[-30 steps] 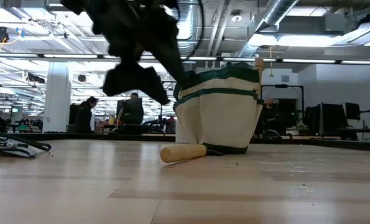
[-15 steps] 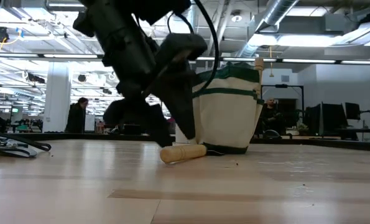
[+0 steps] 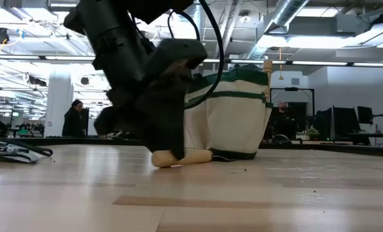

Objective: Pick & Place Garden tools in Gardening bag
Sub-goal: Put the brown trowel into the green gardening bag

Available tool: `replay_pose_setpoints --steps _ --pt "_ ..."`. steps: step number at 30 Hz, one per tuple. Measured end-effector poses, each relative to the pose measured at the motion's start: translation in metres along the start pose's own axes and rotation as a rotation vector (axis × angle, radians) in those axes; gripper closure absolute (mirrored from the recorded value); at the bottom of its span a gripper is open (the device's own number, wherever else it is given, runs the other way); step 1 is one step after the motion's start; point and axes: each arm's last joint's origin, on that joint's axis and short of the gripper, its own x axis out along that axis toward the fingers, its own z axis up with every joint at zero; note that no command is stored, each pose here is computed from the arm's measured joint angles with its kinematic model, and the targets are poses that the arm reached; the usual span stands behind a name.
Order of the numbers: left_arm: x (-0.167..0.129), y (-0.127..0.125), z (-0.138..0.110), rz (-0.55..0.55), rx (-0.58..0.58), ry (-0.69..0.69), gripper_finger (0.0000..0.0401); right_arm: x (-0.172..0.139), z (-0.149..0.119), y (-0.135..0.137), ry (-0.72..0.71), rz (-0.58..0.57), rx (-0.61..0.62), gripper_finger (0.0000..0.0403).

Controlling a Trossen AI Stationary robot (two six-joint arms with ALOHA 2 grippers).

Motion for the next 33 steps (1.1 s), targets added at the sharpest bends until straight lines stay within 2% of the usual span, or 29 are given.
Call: replay_pose_setpoints --steps 3,6,9,13,16,18,21,24,27,33 --pt "0.0 0.002 -0.004 0.011 0.008 0.055 0.0333 0.0 0.0 0.0 -0.01 -0.002 0.0 0.0403" --pt "-0.001 0.002 -0.005 -0.009 0.012 0.104 0.0363 0.0 0.001 0.0 -0.019 -0.004 0.0 0.0403" --pt "-0.003 0.002 -0.007 -0.022 0.01 0.144 0.0365 0.0 0.001 0.0 -0.019 -0.004 0.0 0.0403" --pt "-0.018 0.002 -0.007 -0.045 0.01 0.217 0.0365 0.001 0.002 0.0 -0.03 -0.007 -0.031 0.0403" --pt "-0.042 0.006 -0.008 -0.026 0.01 0.256 0.0365 0.002 0.007 0.002 -0.063 0.009 -0.124 0.0403" --pt "-0.067 0.003 -0.001 -0.074 0.009 0.239 0.0365 0.003 0.013 0.004 -0.099 0.032 -0.229 0.0403" --pt "-0.102 0.009 0.002 -0.07 0.002 0.236 0.0365 0.005 0.026 0.01 -0.171 0.077 -0.387 0.0403" --pt "-0.134 0.015 0.005 -0.094 -0.025 0.198 0.0365 0.008 0.042 0.012 -0.235 0.097 -0.489 0.0401" --pt "-0.16 0.023 0.007 -0.105 -0.067 0.181 0.0365 0.012 0.059 0.008 -0.275 0.072 -0.515 0.0393" --pt "-0.186 0.04 0.021 -0.134 -0.171 0.171 0.0365 0.018 0.087 -0.004 -0.272 0.048 -0.455 0.0368"
